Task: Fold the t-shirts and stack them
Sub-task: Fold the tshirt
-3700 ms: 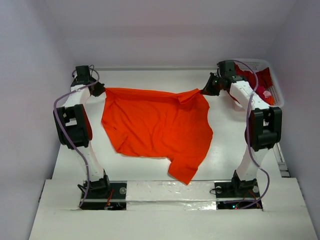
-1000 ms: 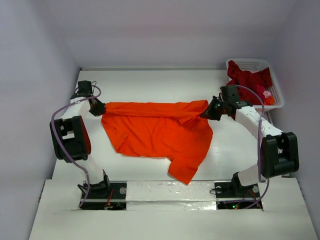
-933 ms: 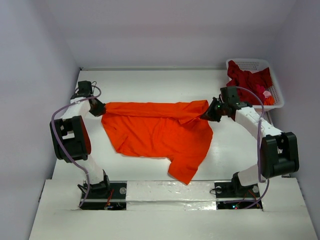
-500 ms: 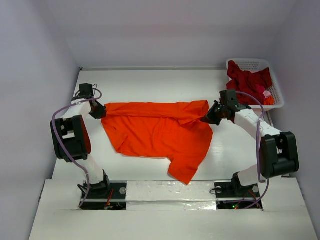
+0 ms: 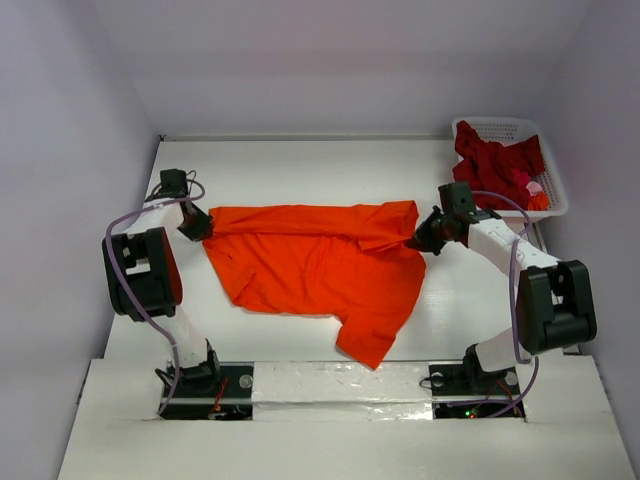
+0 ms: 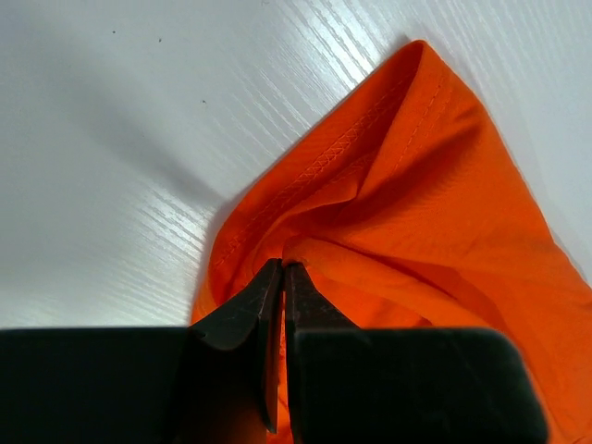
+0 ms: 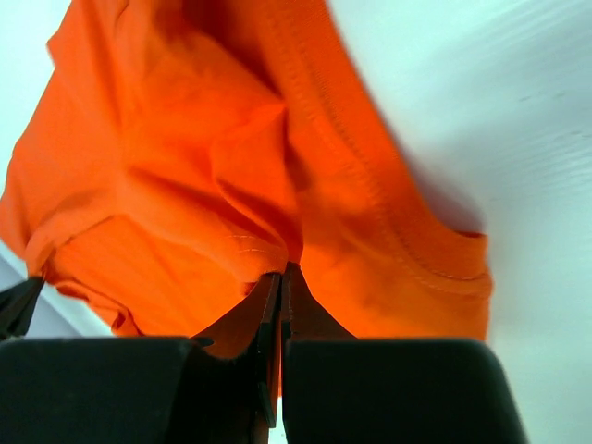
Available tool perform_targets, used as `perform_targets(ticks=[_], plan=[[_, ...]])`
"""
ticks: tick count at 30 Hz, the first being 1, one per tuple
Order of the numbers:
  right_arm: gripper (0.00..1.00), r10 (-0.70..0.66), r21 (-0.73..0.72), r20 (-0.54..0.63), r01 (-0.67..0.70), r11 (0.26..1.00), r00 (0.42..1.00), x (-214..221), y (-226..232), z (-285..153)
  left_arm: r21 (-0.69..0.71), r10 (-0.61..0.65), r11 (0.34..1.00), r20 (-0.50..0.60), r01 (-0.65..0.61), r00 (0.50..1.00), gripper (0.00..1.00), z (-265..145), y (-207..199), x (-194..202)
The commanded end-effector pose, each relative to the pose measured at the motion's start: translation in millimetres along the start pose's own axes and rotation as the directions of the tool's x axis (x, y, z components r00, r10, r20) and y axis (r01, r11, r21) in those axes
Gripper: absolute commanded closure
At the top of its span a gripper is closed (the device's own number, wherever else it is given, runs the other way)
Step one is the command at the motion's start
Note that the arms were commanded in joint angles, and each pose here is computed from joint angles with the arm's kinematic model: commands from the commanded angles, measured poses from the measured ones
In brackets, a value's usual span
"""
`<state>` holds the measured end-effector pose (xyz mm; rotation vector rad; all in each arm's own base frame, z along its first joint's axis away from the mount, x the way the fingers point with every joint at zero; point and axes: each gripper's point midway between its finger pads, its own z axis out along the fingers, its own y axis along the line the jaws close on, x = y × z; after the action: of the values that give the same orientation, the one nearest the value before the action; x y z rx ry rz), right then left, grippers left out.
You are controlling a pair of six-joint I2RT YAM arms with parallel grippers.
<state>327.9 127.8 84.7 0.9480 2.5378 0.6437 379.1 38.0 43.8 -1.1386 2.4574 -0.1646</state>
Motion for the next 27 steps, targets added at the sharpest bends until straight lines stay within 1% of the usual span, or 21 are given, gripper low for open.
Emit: perform_targets(ticks=[1, 5, 8, 11, 13, 14, 15, 16, 17, 18, 19, 20, 21, 22, 23, 24, 25, 27], plan=[[1.00, 0.042, 0.090, 0.052, -0.046, 0.995, 0.998, -10, -23, 4, -0.033, 0.013, 0.999, 0.004, -0.013, 1.000, 1.00, 4, 9, -1], [1.00, 0.059, 0.124, 0.080, -0.068, 0.990, 0.995, -15, -31, 1, -0.040, 0.007, 0.999, 0.010, -0.006, 1.000, 1.00, 5, 12, -5], [1.00, 0.068, 0.156, 0.142, -0.090, 0.984, 0.987, -26, -38, -8, -0.046, 0.008, 0.999, 0.005, -0.008, 1.000, 1.00, 7, 13, -5], [1.00, 0.078, 0.160, 0.165, -0.105, 0.982, 0.983, -30, -41, -14, -0.051, 0.001, 0.999, 0.010, -0.001, 1.000, 0.98, 6, 15, -8], [1.00, 0.070, 0.167, 0.159, -0.097, 0.981, 0.985, -30, -42, -13, -0.054, 0.001, 0.999, 0.011, -0.001, 1.000, 0.94, 6, 15, -9], [1.00, 0.069, 0.170, 0.157, -0.096, 0.981, 0.985, -30, -42, -12, -0.054, 0.003, 0.999, 0.013, -0.002, 1.000, 0.89, 6, 15, -9], [0.93, 0.066, 0.173, 0.155, -0.093, 0.980, 0.986, -30, -42, -11, -0.054, -0.005, 0.999, 0.017, 0.006, 1.000, 0.85, 5, 17, -12], [0.83, 0.067, 0.177, 0.153, -0.093, 0.980, 0.986, -30, -43, -10, -0.053, -0.005, 0.999, 0.018, 0.006, 1.000, 0.82, 4, 17, -12], [0.68, 0.065, 0.175, 0.154, -0.092, 0.980, 0.986, -31, -42, -10, -0.053, -0.005, 0.999, 0.018, 0.006, 1.000, 0.75, 3, 17, -12], [0.35, 0.062, 0.173, 0.153, -0.088, 0.981, 0.986, -31, -42, -10, -0.054, -0.013, 0.998, 0.024, 0.015, 1.000, 0.70, 1, 19, -15], [0.23, 0.060, 0.169, 0.154, -0.086, 0.982, 0.986, -31, -40, -11, -0.052, -0.013, 0.999, 0.027, 0.015, 1.000, 0.65, 0, 19, -16], [0.13, 0.061, 0.167, 0.157, -0.087, 0.982, 0.986, -32, -39, -13, -0.052, -0.013, 0.999, 0.027, 0.015, 1.000, 0.53, -2, 19, -16], [0.01, 0.057, 0.165, 0.161, -0.084, 0.983, 0.985, -32, -39, -14, -0.056, -0.013, 0.998, 0.044, 0.015, 0.999, 0.46, -5, 19, -19], [0.00, 0.054, 0.160, 0.163, -0.080, 0.984, 0.985, -33, -37, -17, -0.071, -0.020, 0.997, 0.062, 0.025, 0.998, 0.41, -7, 23, -25], [0.00, 0.051, 0.151, 0.170, -0.077, 0.986, 0.984, -34, -35, -21, -0.075, -0.020, 0.997, 0.063, 0.025, 0.998, 0.31, -10, 24, -25], [0.00, 0.046, 0.160, 0.182, -0.075, 0.984, 0.982, -36, -36, -24, -0.063, -0.019, 0.998, 0.081, 0.024, 0.997, 0.28, -17, 20, -30], [0.00, 0.037, 0.161, 0.195, -0.070, 0.984, 0.980, -38, -35, -27, -0.057, -0.016, 0.998, 0.093, 0.021, 0.996, 0.27, -22, 18, -33], [0.00, 0.027, 0.142, 0.207, -0.057, 0.988, 0.978, -40, -29, -37, -0.028, -0.006, 1.000, 0.123, 0.009, 0.992, 0.35, -39, 11, -42]])
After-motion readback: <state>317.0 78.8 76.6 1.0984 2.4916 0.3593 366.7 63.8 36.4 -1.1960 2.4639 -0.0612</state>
